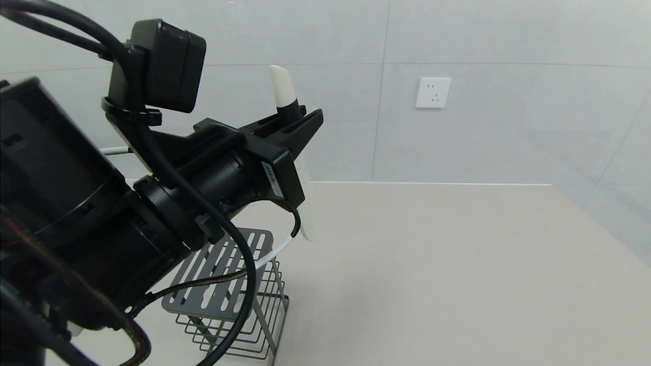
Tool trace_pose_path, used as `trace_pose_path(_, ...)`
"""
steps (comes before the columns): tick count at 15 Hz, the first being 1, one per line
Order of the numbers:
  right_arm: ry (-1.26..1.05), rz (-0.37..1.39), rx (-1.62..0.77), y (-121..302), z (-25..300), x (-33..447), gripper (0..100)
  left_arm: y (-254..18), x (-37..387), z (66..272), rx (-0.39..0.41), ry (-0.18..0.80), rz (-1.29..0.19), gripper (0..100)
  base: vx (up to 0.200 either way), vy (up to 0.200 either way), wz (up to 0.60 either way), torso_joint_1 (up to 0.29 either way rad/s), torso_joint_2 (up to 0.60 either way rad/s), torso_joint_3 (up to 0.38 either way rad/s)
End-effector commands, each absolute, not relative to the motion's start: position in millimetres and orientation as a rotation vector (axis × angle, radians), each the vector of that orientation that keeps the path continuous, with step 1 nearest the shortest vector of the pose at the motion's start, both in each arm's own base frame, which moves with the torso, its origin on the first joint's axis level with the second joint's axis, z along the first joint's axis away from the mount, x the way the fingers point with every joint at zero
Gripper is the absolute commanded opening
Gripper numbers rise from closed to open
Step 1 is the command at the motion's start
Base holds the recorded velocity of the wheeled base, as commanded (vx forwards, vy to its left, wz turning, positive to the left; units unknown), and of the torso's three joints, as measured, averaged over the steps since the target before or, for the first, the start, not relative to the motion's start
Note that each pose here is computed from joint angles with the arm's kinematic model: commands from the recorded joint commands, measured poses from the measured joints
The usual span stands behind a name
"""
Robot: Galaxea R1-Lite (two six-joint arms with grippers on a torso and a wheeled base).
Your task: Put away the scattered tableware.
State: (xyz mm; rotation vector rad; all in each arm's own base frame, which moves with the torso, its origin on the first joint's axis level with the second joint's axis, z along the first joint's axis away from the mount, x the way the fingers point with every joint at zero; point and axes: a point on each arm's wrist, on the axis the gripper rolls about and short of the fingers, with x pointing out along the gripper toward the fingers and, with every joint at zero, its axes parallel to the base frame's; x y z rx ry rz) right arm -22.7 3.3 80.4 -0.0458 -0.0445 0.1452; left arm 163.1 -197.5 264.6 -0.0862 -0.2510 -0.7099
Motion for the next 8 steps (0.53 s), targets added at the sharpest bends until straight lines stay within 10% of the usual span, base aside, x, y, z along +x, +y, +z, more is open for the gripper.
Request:
trace_pose_path(1,-0.042,0.145,-0.047,3.3,80.6,-22.4,0,-195.3,162.1,266.2,-0.09,-0.255,-0.699,0,0.0,0.0,0.0,0.0,0.0,0.0)
trace_pose_path(8,0.015,0.034,0.003,0.8,75.3,-22.2,0,-190.2,159.7,246.7,-0.024,-0.21,-0.655,0,0.0,0.0,0.17,0.001,0.0,0.001)
